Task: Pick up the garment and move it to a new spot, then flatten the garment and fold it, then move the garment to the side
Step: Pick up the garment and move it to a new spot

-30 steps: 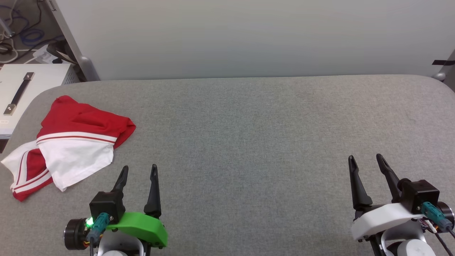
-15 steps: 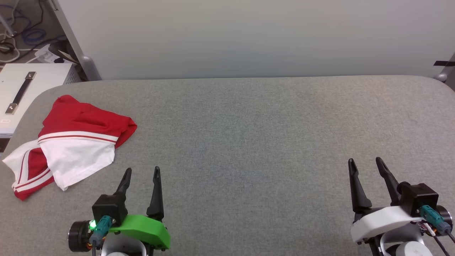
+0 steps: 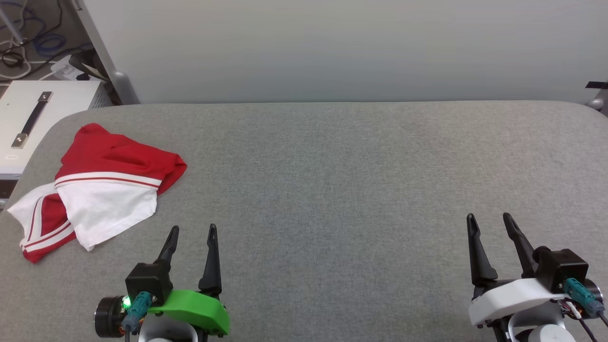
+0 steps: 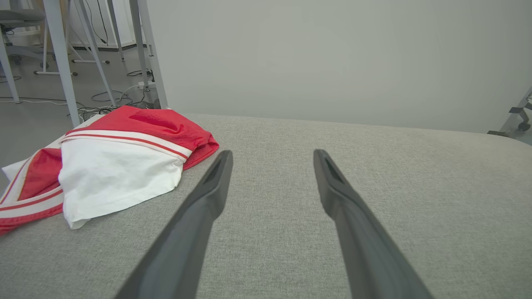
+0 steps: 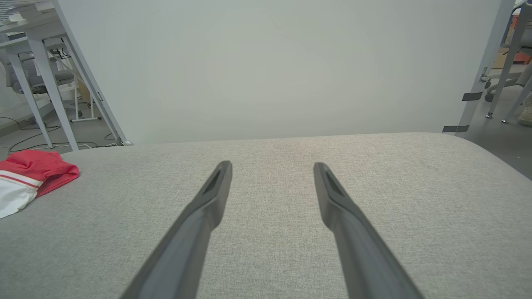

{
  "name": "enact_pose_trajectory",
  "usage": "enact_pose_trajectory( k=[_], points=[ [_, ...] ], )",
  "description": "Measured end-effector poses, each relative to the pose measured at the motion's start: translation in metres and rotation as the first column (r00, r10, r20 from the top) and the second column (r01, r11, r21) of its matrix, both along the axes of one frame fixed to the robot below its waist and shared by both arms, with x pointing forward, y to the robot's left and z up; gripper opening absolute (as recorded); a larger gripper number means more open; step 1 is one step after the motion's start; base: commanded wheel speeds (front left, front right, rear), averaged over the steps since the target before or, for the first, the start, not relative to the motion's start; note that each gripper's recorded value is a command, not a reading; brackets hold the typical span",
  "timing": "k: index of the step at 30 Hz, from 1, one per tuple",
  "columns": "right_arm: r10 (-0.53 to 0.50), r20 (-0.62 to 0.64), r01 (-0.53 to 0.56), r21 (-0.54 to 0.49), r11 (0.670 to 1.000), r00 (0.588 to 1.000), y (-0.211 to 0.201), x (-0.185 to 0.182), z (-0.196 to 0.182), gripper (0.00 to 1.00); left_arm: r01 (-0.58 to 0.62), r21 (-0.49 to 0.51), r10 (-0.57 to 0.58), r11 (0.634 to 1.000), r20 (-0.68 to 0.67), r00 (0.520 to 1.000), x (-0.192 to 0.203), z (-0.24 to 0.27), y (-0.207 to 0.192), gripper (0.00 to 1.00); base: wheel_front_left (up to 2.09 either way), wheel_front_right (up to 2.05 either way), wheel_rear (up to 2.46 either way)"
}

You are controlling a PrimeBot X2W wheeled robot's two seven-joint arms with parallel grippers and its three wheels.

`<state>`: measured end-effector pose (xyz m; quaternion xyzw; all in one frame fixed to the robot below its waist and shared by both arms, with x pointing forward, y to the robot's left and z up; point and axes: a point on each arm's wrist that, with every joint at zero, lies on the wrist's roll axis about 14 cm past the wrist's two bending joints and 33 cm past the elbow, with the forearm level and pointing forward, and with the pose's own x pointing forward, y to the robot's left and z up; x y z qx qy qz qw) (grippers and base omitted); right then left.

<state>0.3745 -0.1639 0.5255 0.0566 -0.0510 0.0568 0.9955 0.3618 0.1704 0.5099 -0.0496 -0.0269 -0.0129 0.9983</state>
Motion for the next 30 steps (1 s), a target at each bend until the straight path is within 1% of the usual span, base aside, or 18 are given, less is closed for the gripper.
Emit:
enact_pose_trajectory(
  k=[4,7,10,16,18,24,27,30],
  points=[
    [0.020,-0.009,-0.020,-0.009,1.000,1.000,0.007,0.003,-0.004,1.00,-0.011,-0.001,0.011,1.000,0.000,1.000,-0.002,-0.001,0.004,1.00,0.00,0.00,0.00],
    [0.050,-0.016,-0.050,-0.041,0.998,0.999,0.017,0.005,-0.009,1.00,-0.027,0.003,0.027,1.000,-0.004,1.000,-0.004,-0.003,0.009,1.00,0.00,0.00,0.00],
    [0.087,-0.026,-0.089,-0.063,0.994,0.996,0.030,0.009,-0.014,1.00,-0.050,0.003,0.050,0.999,-0.004,0.999,-0.008,-0.005,0.016,1.00,0.00,0.00,0.00],
    [0.167,-0.037,-0.170,-0.073,0.983,0.985,0.057,0.015,-0.020,1.00,-0.104,0.002,0.104,0.995,-0.001,0.995,-0.019,-0.006,0.032,1.00,0.00,0.00,0.00],
    [0.221,-0.043,-0.224,-0.071,0.972,0.974,0.076,0.017,-0.024,1.00,-0.142,0.002,0.142,0.990,-0.002,0.990,-0.027,-0.007,0.044,1.00,0.00,0.00,0.00],
    [0.323,-0.050,-0.325,-0.064,0.943,0.945,0.113,0.020,-0.028,1.00,-0.221,0.002,0.221,0.975,0.001,0.975,-0.047,-0.008,0.067,1.00,0.00,0.00,0.00],
    [0.371,-0.050,-0.374,-0.058,0.926,0.927,0.130,0.020,-0.029,1.00,-0.264,0.002,0.264,0.964,0.002,0.964,-0.058,-0.008,0.080,1.00,0.00,0.00,0.00],
    [0.429,-0.052,-0.431,-0.051,0.901,0.902,0.152,0.017,-0.030,1.00,-0.309,0.003,0.309,0.951,0.006,0.951,-0.070,-0.008,0.092,1.00,0.00,0.00,0.00]
  ],
)
